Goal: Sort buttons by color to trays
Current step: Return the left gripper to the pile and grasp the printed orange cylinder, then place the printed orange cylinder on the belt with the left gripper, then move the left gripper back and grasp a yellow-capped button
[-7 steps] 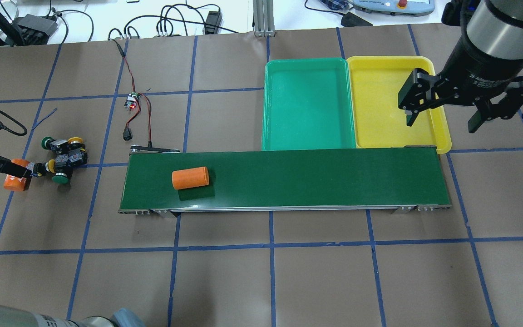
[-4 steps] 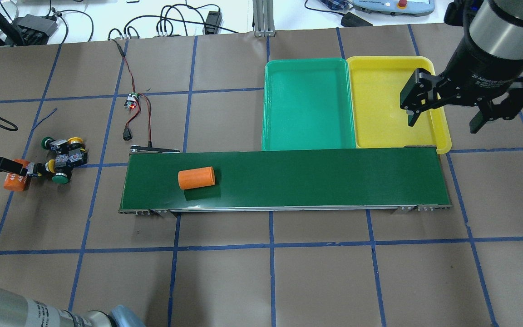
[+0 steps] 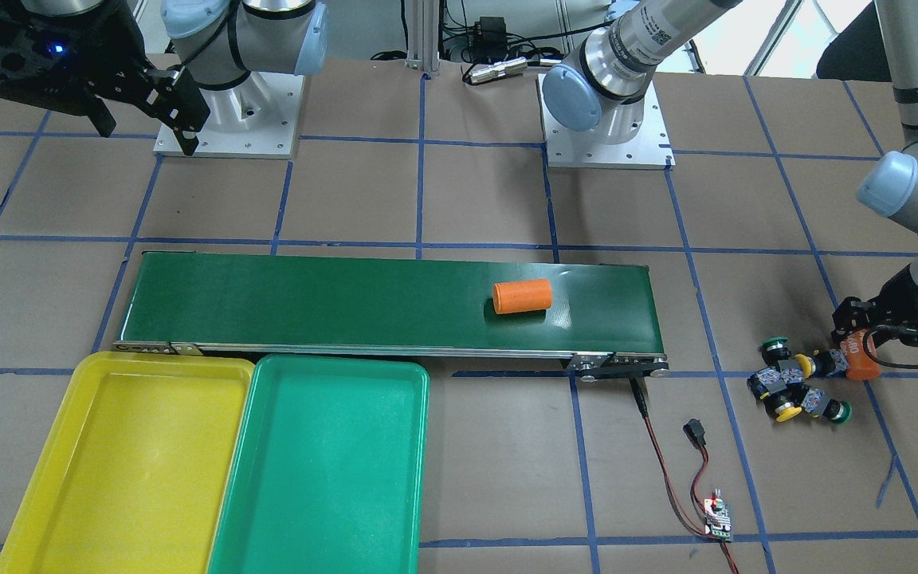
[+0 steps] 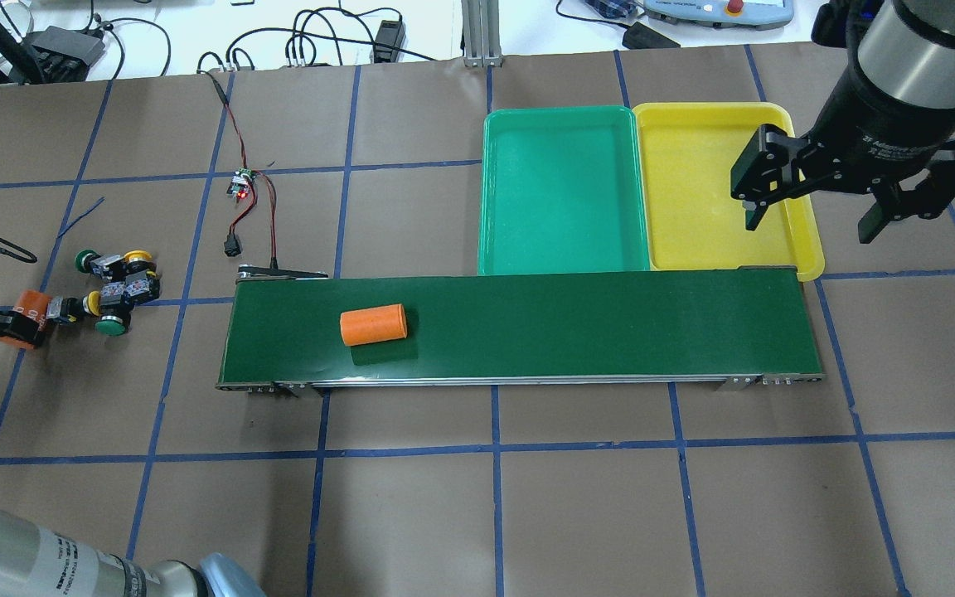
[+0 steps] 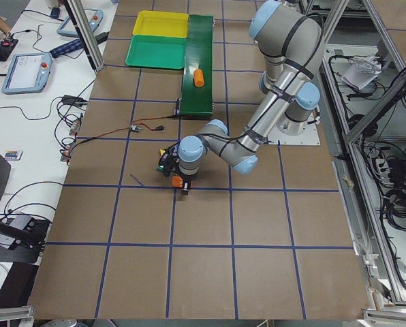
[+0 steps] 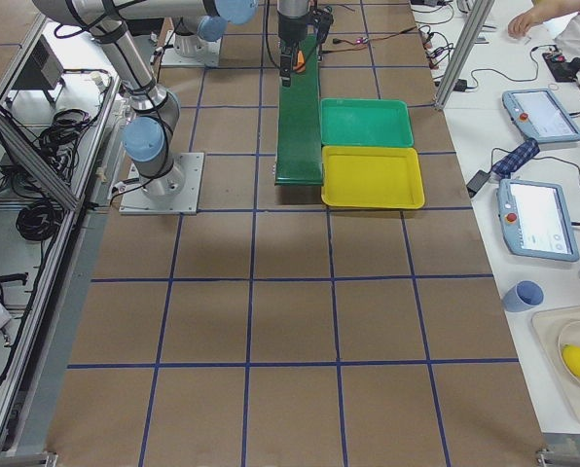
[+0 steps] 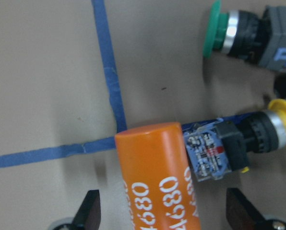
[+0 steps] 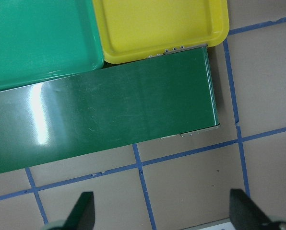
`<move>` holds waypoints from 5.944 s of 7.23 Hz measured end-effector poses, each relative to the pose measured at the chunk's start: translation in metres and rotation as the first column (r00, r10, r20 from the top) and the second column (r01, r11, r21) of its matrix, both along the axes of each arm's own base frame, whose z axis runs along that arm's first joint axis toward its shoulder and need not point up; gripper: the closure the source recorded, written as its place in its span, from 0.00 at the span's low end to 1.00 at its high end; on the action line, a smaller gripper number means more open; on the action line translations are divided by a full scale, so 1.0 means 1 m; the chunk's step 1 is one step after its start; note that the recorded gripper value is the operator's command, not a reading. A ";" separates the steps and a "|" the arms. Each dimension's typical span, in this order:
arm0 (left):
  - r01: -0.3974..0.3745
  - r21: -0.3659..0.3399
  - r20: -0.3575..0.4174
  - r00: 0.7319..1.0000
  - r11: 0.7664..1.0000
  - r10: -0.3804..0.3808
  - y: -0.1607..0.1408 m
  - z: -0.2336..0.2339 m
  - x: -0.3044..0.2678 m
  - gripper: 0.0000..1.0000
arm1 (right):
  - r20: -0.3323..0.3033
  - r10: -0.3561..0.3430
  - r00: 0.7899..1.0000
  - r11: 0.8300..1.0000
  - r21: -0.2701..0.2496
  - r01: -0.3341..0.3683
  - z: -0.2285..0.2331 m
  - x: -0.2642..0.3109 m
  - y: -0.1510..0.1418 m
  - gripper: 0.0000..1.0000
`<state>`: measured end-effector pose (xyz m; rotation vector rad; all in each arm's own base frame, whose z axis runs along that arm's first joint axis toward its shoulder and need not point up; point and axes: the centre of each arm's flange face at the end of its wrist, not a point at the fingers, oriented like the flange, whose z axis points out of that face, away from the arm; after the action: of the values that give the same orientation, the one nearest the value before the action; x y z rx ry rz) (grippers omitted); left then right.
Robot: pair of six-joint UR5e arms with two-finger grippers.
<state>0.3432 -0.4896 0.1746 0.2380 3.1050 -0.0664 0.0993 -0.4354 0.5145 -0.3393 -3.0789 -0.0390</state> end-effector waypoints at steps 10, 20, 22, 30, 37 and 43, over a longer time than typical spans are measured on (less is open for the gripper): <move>0.853 -0.095 -0.080 0.507 0.513 -0.858 -0.033 0.125 -0.212 0.95 | -0.001 -0.003 1.000 1.000 -0.002 0.003 0.000 -0.001 0.000 0.00; 0.991 -0.041 -0.136 0.118 0.124 -0.984 0.035 0.097 -0.441 0.00 | -0.002 -0.003 1.000 1.000 0.000 0.003 0.000 -0.001 0.000 0.00; 0.985 -0.033 -0.094 0.167 0.170 -0.982 0.031 0.106 -0.439 0.00 | -0.002 -0.003 1.000 1.000 -0.001 0.003 0.000 -0.001 0.000 0.00; 0.555 -0.121 0.032 0.831 0.823 -0.555 -0.044 0.113 -0.203 0.00 | -0.050 0.000 0.999 1.000 0.004 0.000 0.000 -0.005 0.000 0.00; 0.772 -0.073 -0.060 0.629 0.632 -0.775 -0.065 0.029 -0.063 0.26 | -0.046 0.004 0.999 1.000 0.005 -0.004 0.000 -0.003 0.001 0.00; 0.918 -0.036 -0.151 0.387 0.396 -0.910 -0.051 -0.003 -0.060 1.00 | -0.045 0.005 0.999 1.000 0.008 -0.005 -0.001 -0.004 0.000 0.00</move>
<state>0.2827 -0.5404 0.1718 2.0123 2.6056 -0.0135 0.0953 -0.4352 0.5133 -0.3273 -3.0341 -0.0428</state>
